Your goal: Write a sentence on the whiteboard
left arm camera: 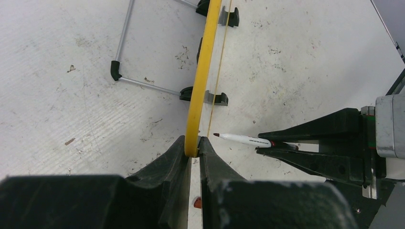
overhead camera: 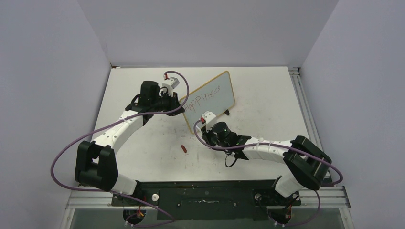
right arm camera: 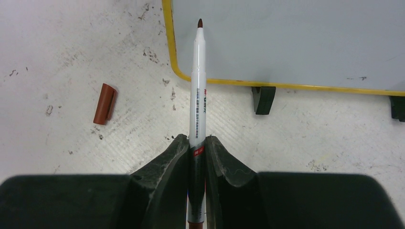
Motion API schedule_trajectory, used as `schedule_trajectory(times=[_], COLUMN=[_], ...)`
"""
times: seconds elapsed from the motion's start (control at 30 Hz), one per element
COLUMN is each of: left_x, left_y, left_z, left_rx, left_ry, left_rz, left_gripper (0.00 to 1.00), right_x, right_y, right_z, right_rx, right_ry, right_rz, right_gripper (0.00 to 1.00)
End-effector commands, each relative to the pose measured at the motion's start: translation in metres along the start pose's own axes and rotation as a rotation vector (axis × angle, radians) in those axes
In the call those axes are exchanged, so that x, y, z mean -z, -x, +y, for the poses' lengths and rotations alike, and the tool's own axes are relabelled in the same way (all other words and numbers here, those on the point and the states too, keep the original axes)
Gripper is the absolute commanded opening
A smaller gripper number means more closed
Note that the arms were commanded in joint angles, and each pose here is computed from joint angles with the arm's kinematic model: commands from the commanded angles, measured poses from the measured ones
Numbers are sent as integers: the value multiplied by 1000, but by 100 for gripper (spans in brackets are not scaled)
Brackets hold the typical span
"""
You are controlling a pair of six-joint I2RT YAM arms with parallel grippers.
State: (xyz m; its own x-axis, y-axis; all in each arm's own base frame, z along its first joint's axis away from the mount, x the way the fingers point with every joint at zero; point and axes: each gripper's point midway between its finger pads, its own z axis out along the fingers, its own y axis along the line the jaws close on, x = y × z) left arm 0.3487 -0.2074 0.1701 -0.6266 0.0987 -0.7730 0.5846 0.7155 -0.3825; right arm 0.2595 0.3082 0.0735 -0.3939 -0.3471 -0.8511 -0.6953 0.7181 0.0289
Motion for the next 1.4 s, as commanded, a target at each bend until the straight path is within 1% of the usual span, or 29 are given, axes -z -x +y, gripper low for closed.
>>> schedule_trajectory(times=[0.0,0.37,0.6,1.03,1.37], left_x=[9,9,9,9,10], left_y=[25,24,24,25,25], left_z=[-6,-6,-6,-6,-6], left_rx=[-66,-66,-65,-66,-66], left_ry=[0,-2,0,-1,1], left_rz=[-67,-65,-64,-65,-66], left_gripper=[0,0,0,0,0], right_x=[-8,-16,-16,-18,-17], right_y=[38,38,41,20,9], right_z=[6,-1,2,16,4], right_rx=[3,5,26,66,40], right_ry=[10,-38,-21,7,-64], right_rz=[-112,-99,-103,-43,-17], right_gripper=[5,5,5,5,5])
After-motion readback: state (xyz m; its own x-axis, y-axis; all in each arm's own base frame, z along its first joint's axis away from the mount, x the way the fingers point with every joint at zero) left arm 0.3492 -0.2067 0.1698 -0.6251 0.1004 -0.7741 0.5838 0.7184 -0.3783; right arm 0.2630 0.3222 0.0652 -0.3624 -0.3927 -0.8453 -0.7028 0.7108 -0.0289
